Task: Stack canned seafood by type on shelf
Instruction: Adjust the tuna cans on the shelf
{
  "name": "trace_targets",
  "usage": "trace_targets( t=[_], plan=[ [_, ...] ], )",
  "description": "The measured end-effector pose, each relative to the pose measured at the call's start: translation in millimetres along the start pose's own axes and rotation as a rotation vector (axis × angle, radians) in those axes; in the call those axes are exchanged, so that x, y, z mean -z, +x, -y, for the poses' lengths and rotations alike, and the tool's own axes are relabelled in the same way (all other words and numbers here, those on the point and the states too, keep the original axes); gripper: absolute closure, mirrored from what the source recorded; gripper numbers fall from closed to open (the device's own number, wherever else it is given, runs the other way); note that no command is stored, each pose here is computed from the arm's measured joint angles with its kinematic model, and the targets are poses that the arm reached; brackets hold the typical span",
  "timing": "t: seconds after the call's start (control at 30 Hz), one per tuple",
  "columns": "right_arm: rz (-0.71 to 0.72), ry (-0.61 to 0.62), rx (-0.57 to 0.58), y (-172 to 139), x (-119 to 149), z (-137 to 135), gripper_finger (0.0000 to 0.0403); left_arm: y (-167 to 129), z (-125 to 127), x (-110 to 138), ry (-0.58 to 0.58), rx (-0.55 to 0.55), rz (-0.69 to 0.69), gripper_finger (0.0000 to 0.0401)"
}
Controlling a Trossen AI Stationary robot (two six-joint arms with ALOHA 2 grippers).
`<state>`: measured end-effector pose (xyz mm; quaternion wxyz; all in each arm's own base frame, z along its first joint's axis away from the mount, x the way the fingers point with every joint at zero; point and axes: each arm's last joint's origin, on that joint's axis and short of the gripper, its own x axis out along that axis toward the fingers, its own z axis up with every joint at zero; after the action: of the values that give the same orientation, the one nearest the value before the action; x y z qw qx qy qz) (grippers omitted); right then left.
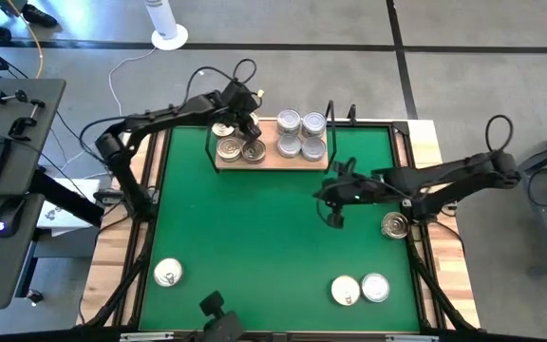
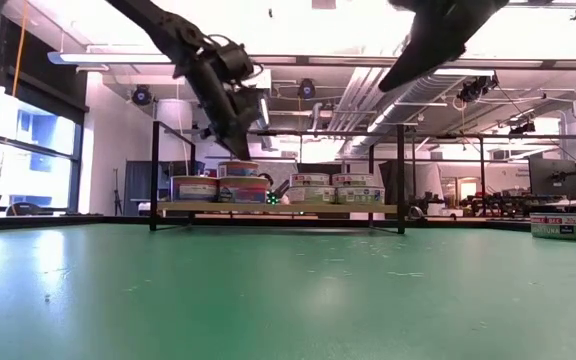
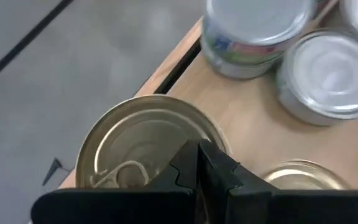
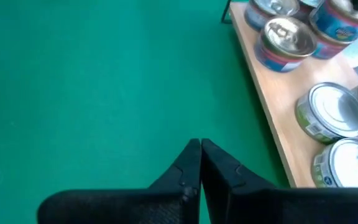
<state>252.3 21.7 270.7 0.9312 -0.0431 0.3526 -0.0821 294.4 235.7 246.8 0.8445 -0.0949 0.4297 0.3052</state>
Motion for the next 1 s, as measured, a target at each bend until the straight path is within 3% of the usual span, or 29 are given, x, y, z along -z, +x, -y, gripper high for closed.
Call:
trace_targets(
  t=[0.27, 0.8, 0.9, 1.0],
  plan=[
    [0.056, -0.010, 0.004, -10, 8, -12, 0.0403, 22, 2, -2, -0.003, 0.018, 0.002, 0.0401],
    [0.082, -0.007, 0.002, -10, 6, -13, 0.0403, 29, 21, -14, 0.059, 0.105, 0.146, 0.0401],
    [0.082, -0.007, 0.002, -10, 6, -13, 0.0403, 17, 27, -18, 0.105, 0.104, 0.179, 0.0401],
    [0.082, -0.004, 0.001, -10, 6, -13, 0.0403, -18, 32, -27, 0.140, 0.084, 0.233, 0.0401]
  ],
)
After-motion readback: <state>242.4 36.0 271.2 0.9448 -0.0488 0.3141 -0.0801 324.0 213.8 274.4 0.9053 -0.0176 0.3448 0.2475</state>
